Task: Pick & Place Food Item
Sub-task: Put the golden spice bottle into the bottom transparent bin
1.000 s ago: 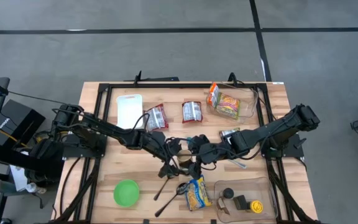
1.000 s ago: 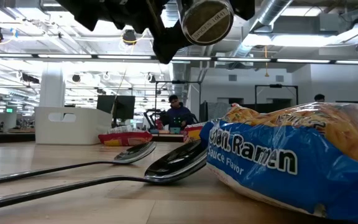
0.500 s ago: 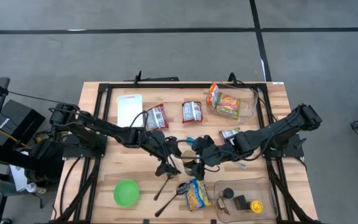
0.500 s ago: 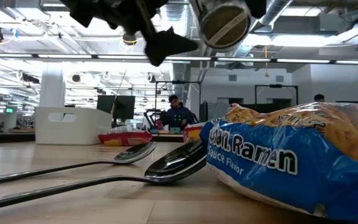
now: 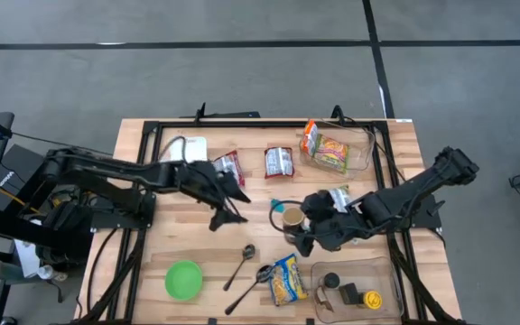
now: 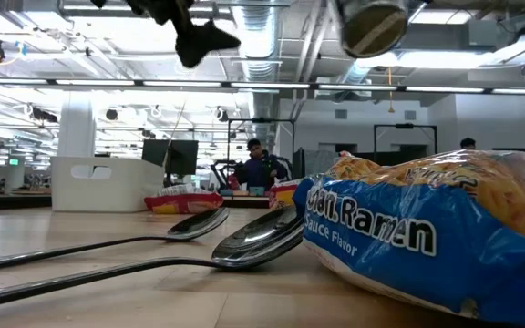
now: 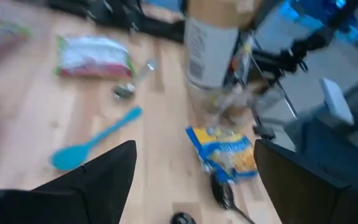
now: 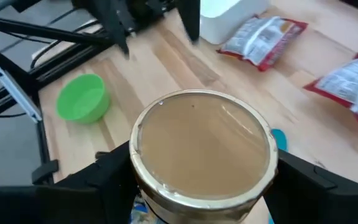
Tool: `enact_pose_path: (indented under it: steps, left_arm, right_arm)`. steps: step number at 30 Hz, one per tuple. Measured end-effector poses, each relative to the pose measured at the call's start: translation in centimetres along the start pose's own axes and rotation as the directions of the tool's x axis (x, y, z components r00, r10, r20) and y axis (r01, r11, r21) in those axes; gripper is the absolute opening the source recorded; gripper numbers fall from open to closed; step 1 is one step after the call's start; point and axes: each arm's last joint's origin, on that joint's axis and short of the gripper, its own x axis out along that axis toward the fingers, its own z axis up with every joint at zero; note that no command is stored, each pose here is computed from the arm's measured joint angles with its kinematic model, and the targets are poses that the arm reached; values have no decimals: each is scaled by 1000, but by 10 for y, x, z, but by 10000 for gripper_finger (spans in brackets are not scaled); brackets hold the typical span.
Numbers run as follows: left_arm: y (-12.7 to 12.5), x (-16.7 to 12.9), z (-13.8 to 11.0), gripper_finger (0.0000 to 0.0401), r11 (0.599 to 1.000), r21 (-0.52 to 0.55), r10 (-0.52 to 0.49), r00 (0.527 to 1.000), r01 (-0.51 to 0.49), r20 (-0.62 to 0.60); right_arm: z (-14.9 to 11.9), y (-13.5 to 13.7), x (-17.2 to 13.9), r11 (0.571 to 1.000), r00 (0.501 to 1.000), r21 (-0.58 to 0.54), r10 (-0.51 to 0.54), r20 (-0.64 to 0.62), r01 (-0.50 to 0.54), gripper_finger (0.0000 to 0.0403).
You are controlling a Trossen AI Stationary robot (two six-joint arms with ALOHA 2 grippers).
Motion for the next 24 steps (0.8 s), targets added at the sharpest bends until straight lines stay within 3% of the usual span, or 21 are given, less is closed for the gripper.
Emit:
enact_pose_path:
  steps: [8,14,24]
  left_arm:
    - [4,-62,18,284,990,-8,138,979,-138,150]
    - [5,-106,17,254,961,12,269,939,-278,217]
    - [3,-154,0,187,909,-27,412,887,-416,207]
  right_arm:
    - [-8,0,-9,999,999,7,-42,10,42,271]
    - [-9,0,-9,999,999,15,-40,11,39,271]
    - [-8,0,-9,999,999,14,-42,10,42,271]
